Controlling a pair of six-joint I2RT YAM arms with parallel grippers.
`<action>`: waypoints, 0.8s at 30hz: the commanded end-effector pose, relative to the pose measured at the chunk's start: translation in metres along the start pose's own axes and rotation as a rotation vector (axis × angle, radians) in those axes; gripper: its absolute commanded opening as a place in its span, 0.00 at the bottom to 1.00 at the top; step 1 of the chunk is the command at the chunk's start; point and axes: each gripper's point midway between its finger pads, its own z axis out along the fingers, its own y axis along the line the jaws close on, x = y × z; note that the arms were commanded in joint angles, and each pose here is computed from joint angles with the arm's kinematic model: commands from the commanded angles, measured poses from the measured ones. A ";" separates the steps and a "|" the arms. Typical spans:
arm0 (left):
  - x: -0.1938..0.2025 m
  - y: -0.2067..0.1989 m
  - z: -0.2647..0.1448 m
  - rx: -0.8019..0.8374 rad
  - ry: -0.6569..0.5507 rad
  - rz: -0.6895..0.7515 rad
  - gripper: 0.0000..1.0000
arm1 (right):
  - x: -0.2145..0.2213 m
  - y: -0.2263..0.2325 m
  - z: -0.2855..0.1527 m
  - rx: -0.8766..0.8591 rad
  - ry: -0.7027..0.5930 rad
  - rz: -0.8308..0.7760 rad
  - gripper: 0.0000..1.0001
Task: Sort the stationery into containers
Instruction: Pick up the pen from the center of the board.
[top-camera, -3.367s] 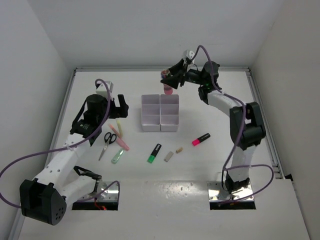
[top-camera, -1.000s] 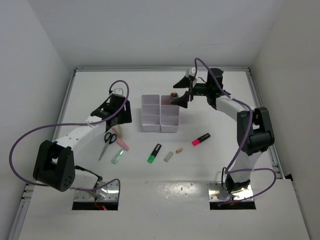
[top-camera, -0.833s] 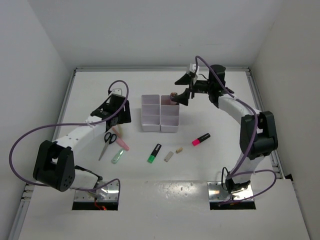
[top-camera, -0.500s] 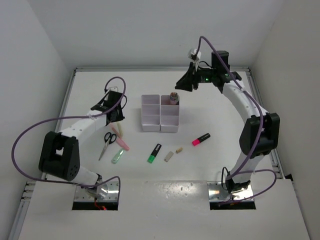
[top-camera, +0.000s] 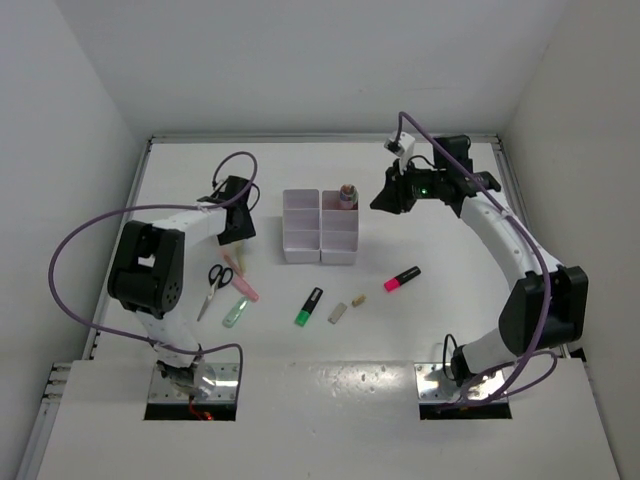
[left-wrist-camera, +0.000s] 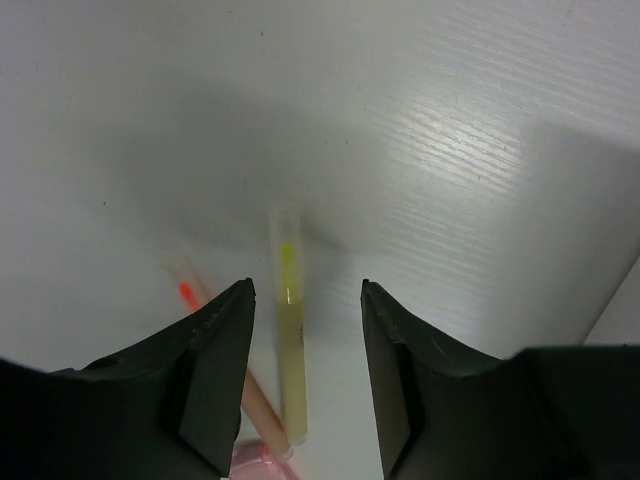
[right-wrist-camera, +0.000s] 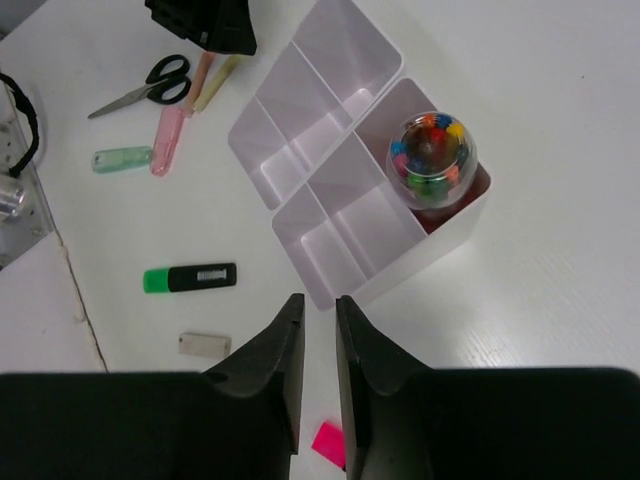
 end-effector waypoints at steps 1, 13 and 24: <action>-0.015 -0.004 0.003 0.004 -0.024 -0.054 0.53 | 0.000 -0.005 -0.003 0.038 -0.003 -0.007 0.20; -0.010 0.008 0.026 -0.009 0.044 -0.088 0.42 | 0.002 -0.007 -0.011 0.044 -0.015 0.006 0.21; 0.006 0.013 0.036 0.031 0.143 -0.063 0.22 | -0.002 -0.013 -0.019 0.055 -0.040 0.005 0.21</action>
